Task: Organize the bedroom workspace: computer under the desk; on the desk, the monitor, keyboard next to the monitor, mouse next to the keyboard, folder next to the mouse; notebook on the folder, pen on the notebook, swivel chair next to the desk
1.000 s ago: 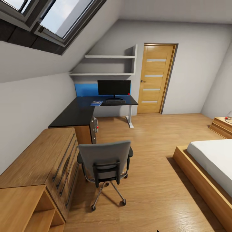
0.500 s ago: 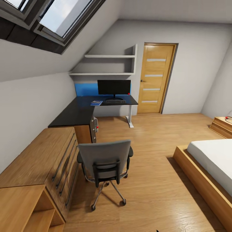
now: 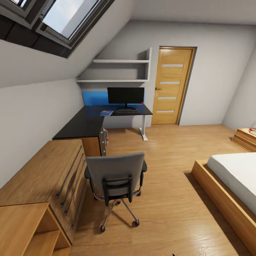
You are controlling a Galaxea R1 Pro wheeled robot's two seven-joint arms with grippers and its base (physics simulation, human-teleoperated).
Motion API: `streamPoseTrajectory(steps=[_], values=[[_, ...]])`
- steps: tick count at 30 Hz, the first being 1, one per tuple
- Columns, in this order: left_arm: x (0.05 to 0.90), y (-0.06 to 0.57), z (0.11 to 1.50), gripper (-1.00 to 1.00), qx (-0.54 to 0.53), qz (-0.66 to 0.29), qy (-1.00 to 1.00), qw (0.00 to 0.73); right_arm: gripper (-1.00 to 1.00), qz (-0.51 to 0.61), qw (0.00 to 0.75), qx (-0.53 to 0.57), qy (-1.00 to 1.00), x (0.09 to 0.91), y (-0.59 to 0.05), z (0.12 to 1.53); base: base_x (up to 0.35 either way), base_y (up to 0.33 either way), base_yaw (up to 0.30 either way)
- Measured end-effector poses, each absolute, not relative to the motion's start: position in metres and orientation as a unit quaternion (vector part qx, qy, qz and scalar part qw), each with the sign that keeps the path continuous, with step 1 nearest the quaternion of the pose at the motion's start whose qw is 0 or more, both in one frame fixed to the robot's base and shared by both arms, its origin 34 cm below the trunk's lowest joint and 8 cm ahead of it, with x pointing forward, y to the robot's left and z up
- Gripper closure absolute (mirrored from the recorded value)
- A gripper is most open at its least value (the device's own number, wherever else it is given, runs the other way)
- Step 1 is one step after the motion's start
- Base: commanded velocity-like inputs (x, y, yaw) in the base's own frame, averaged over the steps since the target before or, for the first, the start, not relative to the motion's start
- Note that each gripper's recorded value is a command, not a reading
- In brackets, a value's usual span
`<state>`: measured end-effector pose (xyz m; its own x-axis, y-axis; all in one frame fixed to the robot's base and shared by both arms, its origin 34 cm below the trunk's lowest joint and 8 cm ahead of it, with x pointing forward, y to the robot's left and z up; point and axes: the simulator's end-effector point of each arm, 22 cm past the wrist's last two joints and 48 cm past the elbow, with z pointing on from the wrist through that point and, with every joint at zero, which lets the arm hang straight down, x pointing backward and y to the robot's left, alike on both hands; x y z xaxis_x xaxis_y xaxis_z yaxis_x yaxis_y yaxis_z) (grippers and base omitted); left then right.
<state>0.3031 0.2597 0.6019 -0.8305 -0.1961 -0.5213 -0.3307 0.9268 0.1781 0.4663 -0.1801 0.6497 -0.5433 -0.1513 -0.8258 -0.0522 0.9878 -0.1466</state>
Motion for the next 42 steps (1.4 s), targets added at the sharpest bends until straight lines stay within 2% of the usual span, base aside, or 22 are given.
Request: streamPoseTrajectory(steps=[42], values=[[0.308, 0.26, 0.543, -1.0, -0.139, 0.131, 0.947, 0.257, -1.0, -0.053, 0.474, -0.058, 0.877, 0.47, -0.181, 0.591, 0.0, 0.0, 0.0]])
